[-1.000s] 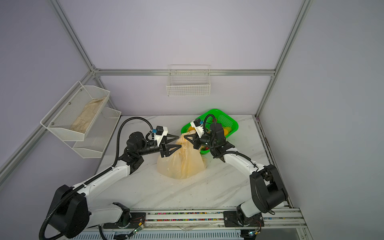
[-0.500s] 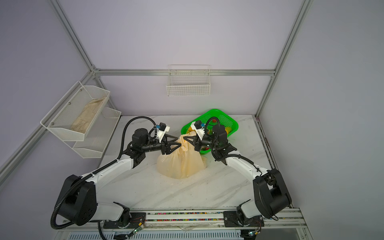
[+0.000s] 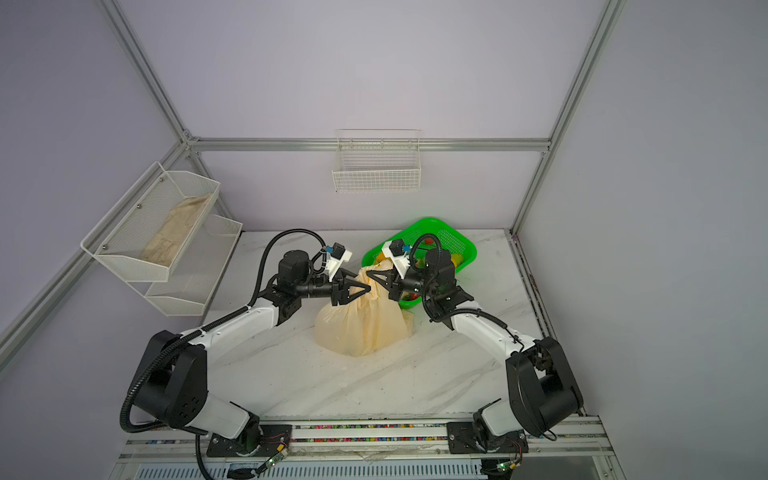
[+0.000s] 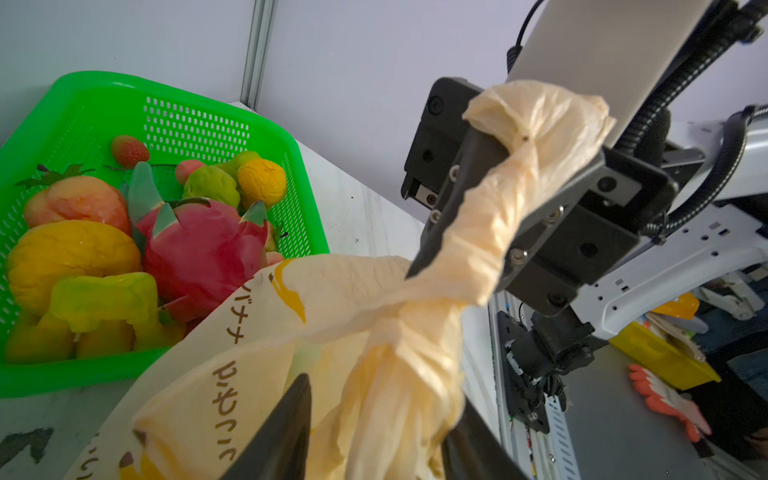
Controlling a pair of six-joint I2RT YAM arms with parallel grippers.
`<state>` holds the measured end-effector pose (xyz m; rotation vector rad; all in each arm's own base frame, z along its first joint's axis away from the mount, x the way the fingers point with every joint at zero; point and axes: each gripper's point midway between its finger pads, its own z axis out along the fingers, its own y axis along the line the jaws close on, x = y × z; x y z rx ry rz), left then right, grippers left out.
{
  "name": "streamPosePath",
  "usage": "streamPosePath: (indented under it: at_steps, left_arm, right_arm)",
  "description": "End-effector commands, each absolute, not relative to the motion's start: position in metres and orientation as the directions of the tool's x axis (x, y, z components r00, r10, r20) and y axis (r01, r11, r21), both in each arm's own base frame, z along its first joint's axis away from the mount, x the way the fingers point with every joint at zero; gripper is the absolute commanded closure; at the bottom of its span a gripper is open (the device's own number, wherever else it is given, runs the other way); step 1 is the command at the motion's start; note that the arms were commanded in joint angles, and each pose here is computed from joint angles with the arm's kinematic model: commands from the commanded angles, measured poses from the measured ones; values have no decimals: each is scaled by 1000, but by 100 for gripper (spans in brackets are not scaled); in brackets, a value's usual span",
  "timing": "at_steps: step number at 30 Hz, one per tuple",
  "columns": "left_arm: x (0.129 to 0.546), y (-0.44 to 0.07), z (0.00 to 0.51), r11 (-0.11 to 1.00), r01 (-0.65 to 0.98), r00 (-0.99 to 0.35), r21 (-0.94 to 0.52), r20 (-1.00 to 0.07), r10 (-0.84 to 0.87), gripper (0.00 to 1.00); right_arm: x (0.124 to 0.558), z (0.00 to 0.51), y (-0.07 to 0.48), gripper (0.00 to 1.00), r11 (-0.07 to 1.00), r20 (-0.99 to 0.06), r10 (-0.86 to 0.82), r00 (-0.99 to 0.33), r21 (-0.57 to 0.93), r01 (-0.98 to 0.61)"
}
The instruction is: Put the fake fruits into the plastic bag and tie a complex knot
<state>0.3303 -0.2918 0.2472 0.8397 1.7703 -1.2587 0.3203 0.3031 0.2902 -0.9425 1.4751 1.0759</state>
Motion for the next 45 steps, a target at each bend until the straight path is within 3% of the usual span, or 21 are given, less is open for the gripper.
streamPosePath:
  at_steps: [1, 7, 14, 19, 24, 33, 45]
  left_arm:
    - [338, -297, 286, 272, 894, -382, -355, -923, 49, 64]
    - [339, -291, 283, 319, 908, -316, -272, -944, 96, 83]
    - [340, -288, 282, 336, 913, -288, -233, -950, 123, 85]
    - [338, -288, 285, 326, 917, -280, -227, -952, 123, 94]
    - [335, -285, 288, 323, 929, -234, -179, -962, 141, 100]
    - [328, -279, 286, 274, 961, -105, -38, -966, 236, 100]
    - [327, -269, 294, 252, 968, -72, -7, -966, 249, 100]
  right_arm:
    - [322, 300, 306, 100, 286, -993, 5, -120, 116, -951]
    - [333, 283, 302, 100, 352, -988, -68, -139, 107, -930]
    - [330, 277, 302, 100, 341, -984, -113, -140, 94, -936]
    - [327, 278, 303, 100, 326, -984, -110, -139, 96, -940]
    - [329, 274, 302, 90, 338, -982, -130, -136, 84, -937]
    - [327, 269, 302, 73, 321, -981, -152, -117, 63, -945]
    - [322, 254, 305, 56, 284, -976, -186, -110, 54, -957]
